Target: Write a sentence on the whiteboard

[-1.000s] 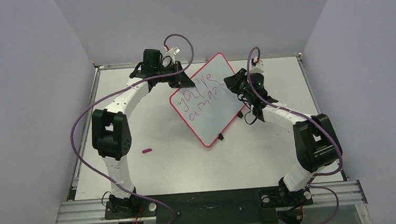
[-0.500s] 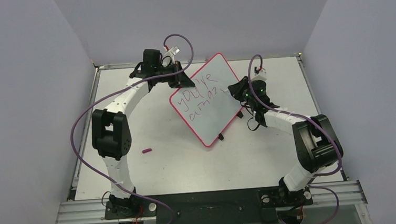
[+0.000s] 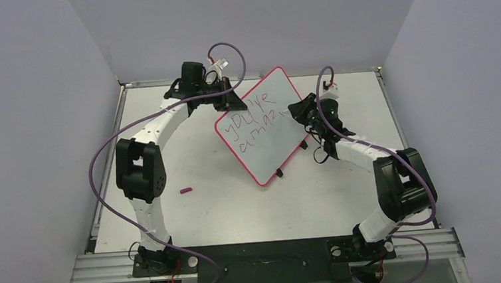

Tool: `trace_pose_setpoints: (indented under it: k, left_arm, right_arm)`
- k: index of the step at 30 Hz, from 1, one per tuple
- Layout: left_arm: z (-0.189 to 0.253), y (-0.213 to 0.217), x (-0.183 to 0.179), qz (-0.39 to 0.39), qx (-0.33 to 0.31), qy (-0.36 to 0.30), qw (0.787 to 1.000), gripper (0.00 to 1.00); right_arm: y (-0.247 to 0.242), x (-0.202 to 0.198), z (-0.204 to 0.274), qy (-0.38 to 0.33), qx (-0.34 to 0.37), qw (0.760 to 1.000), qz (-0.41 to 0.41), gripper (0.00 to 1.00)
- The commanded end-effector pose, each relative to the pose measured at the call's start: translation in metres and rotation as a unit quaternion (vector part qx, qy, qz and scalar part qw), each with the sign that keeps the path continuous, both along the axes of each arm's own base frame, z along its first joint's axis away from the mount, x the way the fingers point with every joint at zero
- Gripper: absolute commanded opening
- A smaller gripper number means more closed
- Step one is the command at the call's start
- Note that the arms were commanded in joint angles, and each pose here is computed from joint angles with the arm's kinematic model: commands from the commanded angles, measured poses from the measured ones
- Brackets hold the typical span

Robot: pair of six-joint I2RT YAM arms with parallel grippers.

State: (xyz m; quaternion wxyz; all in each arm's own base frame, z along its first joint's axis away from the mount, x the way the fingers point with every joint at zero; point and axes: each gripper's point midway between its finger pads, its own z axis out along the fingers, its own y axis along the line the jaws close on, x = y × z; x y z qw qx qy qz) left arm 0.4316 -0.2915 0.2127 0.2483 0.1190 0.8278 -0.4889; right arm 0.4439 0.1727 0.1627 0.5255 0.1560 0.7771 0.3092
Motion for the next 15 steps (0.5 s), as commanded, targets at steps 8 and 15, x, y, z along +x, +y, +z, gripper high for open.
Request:
trace_pose_setpoints:
  k: [8,15]
  left_arm:
    - [0.064,-0.008,-0.018,-0.04,-0.051,-0.068,0.996,0.0]
    - [0.064,-0.008,-0.018,-0.04,-0.051,-0.068,0.996,0.0]
  right_arm:
    - [0.021,0.02,0.065,-0.066,0.034,0.997,0.022,0.0]
    - [0.031,0.024,0.063,-0.061,0.027,0.997,0.032,0.0]
